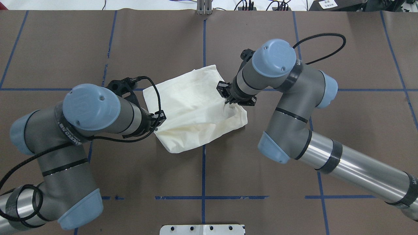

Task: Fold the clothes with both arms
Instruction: 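Lift the shirt's nearer half with both grippers and fold it away from the robot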

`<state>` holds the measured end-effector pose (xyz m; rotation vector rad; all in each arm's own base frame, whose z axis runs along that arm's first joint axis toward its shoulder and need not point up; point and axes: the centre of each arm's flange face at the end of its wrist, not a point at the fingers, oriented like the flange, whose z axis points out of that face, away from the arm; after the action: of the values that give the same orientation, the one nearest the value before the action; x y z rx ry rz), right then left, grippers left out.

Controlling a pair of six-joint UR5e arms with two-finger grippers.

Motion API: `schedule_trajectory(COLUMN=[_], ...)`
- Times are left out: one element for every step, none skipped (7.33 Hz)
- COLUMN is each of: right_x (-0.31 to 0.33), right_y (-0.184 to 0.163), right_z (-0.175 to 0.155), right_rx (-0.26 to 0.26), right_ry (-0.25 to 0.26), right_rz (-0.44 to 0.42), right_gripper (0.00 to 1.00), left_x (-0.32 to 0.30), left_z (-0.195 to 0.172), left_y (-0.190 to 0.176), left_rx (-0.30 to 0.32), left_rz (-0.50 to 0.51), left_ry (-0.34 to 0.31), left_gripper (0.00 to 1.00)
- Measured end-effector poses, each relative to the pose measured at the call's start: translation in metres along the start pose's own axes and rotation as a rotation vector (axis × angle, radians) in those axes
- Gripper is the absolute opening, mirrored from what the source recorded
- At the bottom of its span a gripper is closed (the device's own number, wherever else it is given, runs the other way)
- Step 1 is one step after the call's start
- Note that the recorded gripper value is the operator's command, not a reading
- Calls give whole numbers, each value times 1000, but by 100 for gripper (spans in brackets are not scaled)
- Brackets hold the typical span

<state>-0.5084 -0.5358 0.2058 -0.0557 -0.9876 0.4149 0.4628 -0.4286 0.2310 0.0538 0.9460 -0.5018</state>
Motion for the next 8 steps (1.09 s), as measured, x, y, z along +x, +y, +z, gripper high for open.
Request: schedule_trajectory(right_x=[-18, -33, -41, -47, -53, -57, -59, -58], right_y=[-12, -21, -28, -34, -40, -44, -48, -55], right_z=[5, 9, 14, 19, 23, 26, 27, 25], right_rx=[4, 9, 11, 14, 17, 19, 22, 27], right_ry=[10, 21, 34, 46, 58, 67, 71, 72], right_rz=[4, 5, 5, 8, 13, 18, 22, 30], right_gripper=[0, 0, 0, 0, 65, 100, 100, 100], left_x=[8, 13, 16, 16, 16, 16, 17, 19], left_z=[10, 15, 18, 22, 29, 35, 41, 48], left_y=[-18, -34, -49, -61, -69, -73, -75, -79], left_rx=[20, 38, 54, 66, 72, 74, 75, 78], left_rz=[-6, -6, 2, 9, 14, 17, 17, 14], left_ry=[4, 10, 10, 7, 6, 6, 2, -6], left_gripper=[0, 0, 0, 0, 0, 72, 100, 100])
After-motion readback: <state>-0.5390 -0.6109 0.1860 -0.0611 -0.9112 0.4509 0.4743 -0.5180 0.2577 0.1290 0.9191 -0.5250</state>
